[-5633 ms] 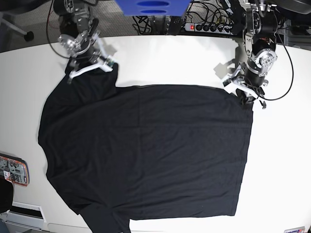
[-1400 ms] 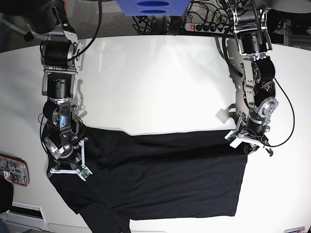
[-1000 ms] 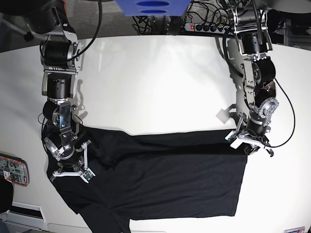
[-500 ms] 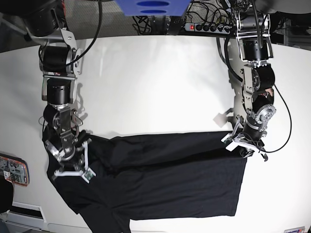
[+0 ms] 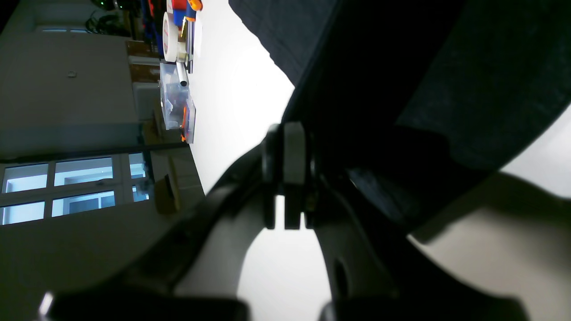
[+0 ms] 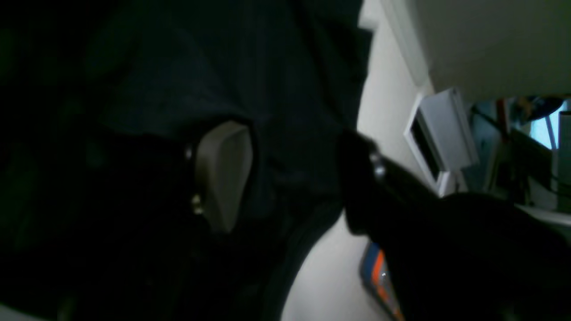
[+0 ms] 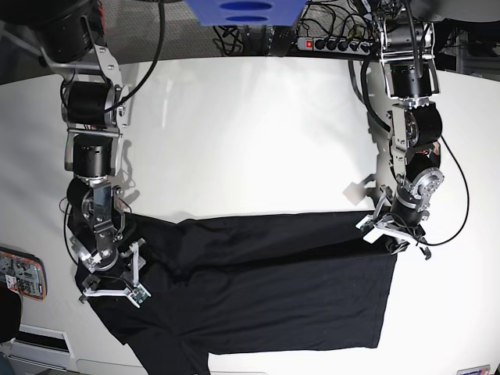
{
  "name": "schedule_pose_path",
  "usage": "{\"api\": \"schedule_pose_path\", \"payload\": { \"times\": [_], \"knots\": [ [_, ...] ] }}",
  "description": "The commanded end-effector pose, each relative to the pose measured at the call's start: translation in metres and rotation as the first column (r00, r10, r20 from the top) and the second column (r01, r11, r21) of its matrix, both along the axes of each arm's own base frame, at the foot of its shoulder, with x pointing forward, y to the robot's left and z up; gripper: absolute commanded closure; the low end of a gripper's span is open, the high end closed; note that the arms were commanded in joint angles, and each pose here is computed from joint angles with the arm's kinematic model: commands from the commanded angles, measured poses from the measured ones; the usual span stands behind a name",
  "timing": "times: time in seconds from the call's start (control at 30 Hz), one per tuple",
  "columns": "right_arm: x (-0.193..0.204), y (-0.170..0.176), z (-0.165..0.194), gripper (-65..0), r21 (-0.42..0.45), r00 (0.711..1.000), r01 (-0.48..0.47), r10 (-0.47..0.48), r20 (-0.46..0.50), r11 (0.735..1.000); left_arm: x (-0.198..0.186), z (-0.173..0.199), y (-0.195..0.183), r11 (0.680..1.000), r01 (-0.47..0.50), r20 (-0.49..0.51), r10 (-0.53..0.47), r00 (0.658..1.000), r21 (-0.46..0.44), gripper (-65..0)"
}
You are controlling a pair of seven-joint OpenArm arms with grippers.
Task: Fold the T-shirt properly
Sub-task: 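Lower the held edge onto the shirt body with both grippers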
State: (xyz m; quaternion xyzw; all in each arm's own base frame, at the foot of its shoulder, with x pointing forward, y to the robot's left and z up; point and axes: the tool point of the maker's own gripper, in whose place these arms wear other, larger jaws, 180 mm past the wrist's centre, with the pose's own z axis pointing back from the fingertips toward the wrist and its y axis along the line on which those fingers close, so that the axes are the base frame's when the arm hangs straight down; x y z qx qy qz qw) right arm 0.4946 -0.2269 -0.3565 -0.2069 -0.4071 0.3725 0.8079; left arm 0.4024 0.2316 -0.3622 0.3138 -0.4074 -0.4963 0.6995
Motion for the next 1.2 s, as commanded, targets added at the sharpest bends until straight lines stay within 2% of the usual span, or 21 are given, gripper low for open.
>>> {"api": "schedule_pose_path", "payload": {
  "times": [0.0, 0.13, 0.2, 0.3, 0.37, 0.53, 0.67, 0.7, 0.83, 0.93, 1.0, 1.03, 1.07, 1.17],
  "knots": [
    [0.014, -0.006, 0.026, -36.5, -0.003, 0.997, 0.009, -0.009, 0.072, 1.0, 0.01, 0.019, 0.004, 1.0, -0.003, 0.06, 0.002, 0.998, 0.016, 0.0],
    [0.015, -0.006, 0.029, -37.4, -0.005, 0.997, 0.011, -0.011, 0.08, 1.0, 0.013, 0.022, 0.005, 1.0, -0.006, 0.065, 0.005, 0.998, 0.017, 0.0],
    [0.018, -0.011, 0.035, -37.4, -0.009, 0.992, 0.04, -0.039, 0.117, 0.999, 0.013, 0.023, 0.005, 1.0, -0.006, 0.066, 0.005, 0.998, 0.017, 0.0],
    [0.026, -0.031, 0.058, -37.4, -0.031, 0.958, 0.151, -0.138, 0.252, 0.988, 0.02, 0.03, 0.005, 1.0, -0.007, 0.083, 0.005, 0.997, 0.016, 0.0],
    [0.028, -0.04, 0.068, -37.4, -0.036, 0.934, 0.198, -0.178, 0.309, 0.979, 0.021, 0.026, 0.006, 1.0, -0.01, 0.072, 0.009, 0.997, 0.012, 0.0],
    [0.029, -0.04, 0.074, -37.4, -0.037, 0.928, 0.2, -0.177, 0.327, 0.979, 0.03, 0.02, 0.01, 1.0, -0.023, 0.053, 0.023, 0.998, -0.001, 0.0],
    [0.033, -0.034, 0.108, -37.4, -0.039, 0.898, 0.187, -0.155, 0.412, 0.982, 0.034, 0.025, 0.01, 1.0, -0.025, 0.064, 0.025, 0.998, -0.003, 0.0],
    [0.034, -0.034, 0.116, -37.4, -0.041, 0.89, 0.187, -0.152, 0.43, 0.982, 0.038, 0.03, 0.01, 1.0, -0.025, 0.077, 0.025, 0.997, -0.005, -2.8],
    [0.016, -0.03, 0.101, -37.4, -0.054, 0.899, 0.176, -0.138, 0.416, 0.983, 0.048, 0.04, 0.01, 1.0, -0.027, 0.095, 0.027, 0.995, -0.006, -30.9],
    [0.009, -0.03, 0.097, -37.4, -0.058, 0.9, 0.175, -0.136, 0.414, 0.983, 0.058, 0.045, 0.011, 0.999, -0.033, 0.102, 0.035, 0.994, -0.015, -48.5],
    [0.009, -0.028, 0.099, -37.4, -0.041, 0.896, 0.173, -0.14, 0.422, 0.984, 0.06, 0.044, 0.013, 0.999, -0.038, 0.099, 0.04, 0.994, -0.021, -57.3],
    [0.01, -0.027, 0.099, -37.4, -0.003, 0.893, 0.171, -0.154, 0.422, 0.985, 0.06, 0.045, 0.012, 0.999, -0.038, 0.101, 0.041, 0.994, -0.027, -61.9],
    [0.01, -0.025, 0.099, -37.4, 0.04, 0.89, 0.169, -0.17, 0.423, 0.985, 0.06, 0.045, 0.011, 0.999, -0.037, 0.103, 0.04, 0.994, -0.034, -65.0],
    [0.011, -0.019, 0.099, -37.4, 0.189, 0.88, 0.16, -0.227, 0.417, 0.969, 0.06, 0.044, -0.005, 0.993, -0.046, 0.119, 0.059, 0.991, -0.108, -65.0]
  ]
}}
